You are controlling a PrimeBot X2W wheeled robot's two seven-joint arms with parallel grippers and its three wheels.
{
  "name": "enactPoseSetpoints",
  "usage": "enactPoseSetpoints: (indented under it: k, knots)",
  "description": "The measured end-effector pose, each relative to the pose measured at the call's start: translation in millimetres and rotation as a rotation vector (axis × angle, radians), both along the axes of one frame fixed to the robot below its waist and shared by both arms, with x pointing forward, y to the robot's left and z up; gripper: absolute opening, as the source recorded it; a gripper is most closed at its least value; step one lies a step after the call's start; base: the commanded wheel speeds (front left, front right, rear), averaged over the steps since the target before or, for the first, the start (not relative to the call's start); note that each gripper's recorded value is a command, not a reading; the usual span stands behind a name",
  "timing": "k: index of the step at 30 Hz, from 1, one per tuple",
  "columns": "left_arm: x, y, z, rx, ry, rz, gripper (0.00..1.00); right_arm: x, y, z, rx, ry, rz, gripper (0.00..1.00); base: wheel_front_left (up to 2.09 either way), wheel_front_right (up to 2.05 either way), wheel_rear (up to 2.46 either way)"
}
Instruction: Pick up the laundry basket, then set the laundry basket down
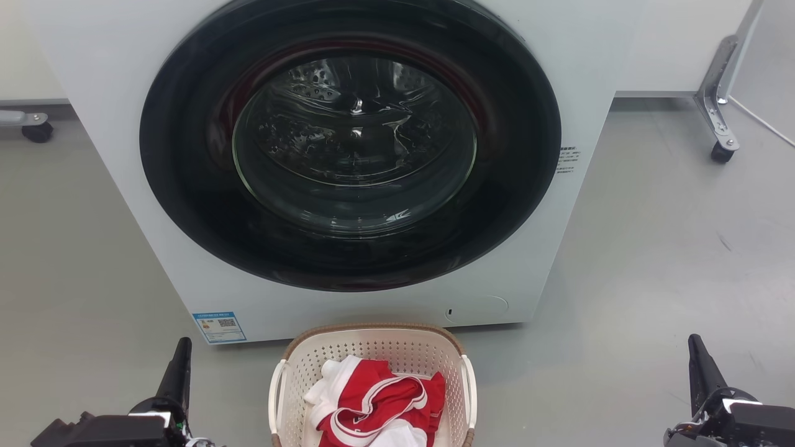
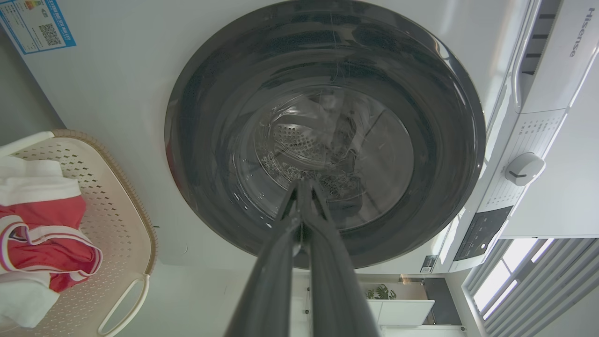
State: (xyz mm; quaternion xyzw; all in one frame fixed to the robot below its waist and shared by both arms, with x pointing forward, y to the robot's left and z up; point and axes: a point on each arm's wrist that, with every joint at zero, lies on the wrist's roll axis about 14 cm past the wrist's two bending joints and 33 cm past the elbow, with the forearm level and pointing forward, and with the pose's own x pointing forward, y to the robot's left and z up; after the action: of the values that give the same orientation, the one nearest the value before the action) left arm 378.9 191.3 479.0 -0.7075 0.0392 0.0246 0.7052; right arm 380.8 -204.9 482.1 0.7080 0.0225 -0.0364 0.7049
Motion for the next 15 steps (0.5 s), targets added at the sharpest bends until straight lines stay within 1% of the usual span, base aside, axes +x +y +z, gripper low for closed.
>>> enactPoseSetpoints:
  k: [15]
  knots:
    - [0.0, -0.1, 0.0, 0.0, 0.0, 0.0, 0.0, 0.0, 0.1, 0.0, 0.0, 0.0, 0.0, 0.0, 0.0, 0.0, 0.0]
